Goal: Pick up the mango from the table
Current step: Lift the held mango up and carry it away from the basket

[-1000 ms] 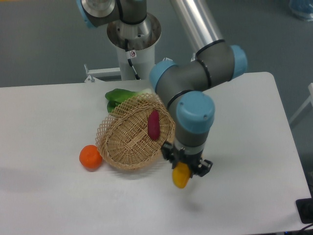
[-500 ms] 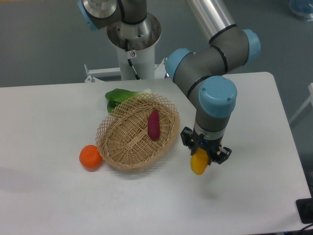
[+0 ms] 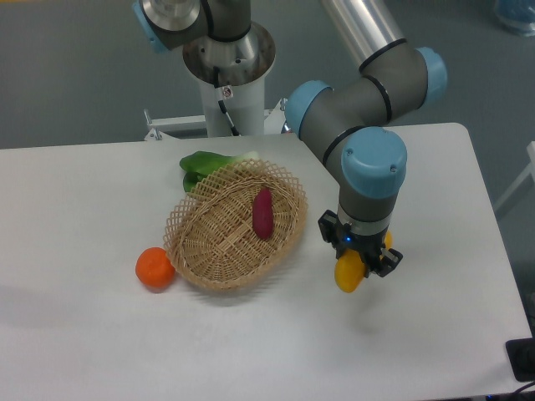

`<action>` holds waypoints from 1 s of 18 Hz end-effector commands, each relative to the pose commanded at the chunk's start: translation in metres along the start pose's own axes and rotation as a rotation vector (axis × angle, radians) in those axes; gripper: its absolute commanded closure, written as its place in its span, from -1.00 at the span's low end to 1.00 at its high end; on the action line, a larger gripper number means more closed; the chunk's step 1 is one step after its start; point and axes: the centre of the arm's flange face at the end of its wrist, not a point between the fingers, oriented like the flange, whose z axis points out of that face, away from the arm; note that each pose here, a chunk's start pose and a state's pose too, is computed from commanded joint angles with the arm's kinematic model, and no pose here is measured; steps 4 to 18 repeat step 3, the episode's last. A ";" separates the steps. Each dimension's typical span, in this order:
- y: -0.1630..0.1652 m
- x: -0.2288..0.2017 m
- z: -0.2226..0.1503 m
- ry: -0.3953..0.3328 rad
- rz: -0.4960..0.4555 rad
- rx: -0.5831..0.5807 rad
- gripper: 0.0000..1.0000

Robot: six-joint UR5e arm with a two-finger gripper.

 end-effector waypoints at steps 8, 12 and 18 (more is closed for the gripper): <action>0.000 0.000 0.001 0.001 0.000 -0.001 0.17; 0.000 0.000 0.001 0.001 0.000 -0.001 0.17; 0.000 0.000 0.001 0.001 0.000 -0.001 0.17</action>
